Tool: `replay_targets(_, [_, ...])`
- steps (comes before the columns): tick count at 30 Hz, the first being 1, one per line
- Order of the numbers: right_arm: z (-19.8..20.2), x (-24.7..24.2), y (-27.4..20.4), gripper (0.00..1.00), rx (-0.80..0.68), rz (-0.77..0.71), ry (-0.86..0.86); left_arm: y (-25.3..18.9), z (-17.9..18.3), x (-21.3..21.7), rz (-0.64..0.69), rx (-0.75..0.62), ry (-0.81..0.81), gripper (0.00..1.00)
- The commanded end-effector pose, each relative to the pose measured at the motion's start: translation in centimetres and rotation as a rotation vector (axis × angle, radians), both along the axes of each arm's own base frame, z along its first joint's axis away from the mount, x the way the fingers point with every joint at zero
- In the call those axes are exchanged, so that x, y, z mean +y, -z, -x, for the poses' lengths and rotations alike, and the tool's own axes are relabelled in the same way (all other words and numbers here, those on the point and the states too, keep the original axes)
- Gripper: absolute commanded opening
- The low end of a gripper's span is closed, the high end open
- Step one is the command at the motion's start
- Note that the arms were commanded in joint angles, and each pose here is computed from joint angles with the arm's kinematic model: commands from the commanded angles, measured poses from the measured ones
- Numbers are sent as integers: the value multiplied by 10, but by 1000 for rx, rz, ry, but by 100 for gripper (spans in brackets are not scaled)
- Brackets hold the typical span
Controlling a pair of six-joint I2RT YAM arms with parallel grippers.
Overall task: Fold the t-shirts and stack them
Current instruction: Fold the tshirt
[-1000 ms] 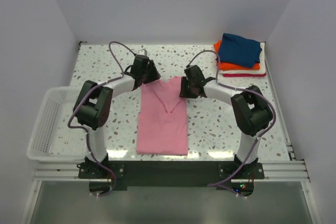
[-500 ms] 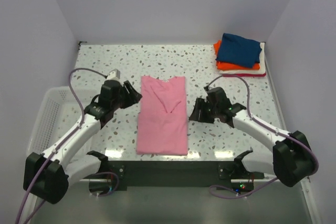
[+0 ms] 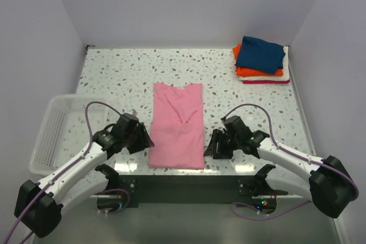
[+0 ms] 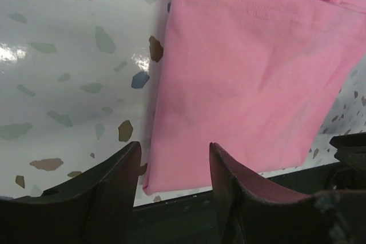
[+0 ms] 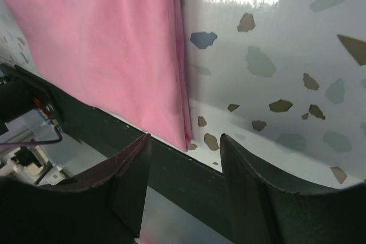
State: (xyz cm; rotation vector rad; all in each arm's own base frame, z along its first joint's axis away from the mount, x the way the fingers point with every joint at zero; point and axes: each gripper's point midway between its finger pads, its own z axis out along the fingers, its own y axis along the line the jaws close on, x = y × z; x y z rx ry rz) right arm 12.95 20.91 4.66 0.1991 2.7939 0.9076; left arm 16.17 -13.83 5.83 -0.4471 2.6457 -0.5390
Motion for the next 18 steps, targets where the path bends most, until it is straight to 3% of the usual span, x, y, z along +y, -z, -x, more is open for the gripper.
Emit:
replay_targets(1, [16,13,2,55,74,-42,-3,10,33,-4,19,124,-16,56])
replay_targets(9, [30,22,13,50,117,-41,-22,20,69,5,6,217,-50,53])
replay_targets(18, [33,24,23,46,140,-50,6,35,76,-4,57,246,-38,50])
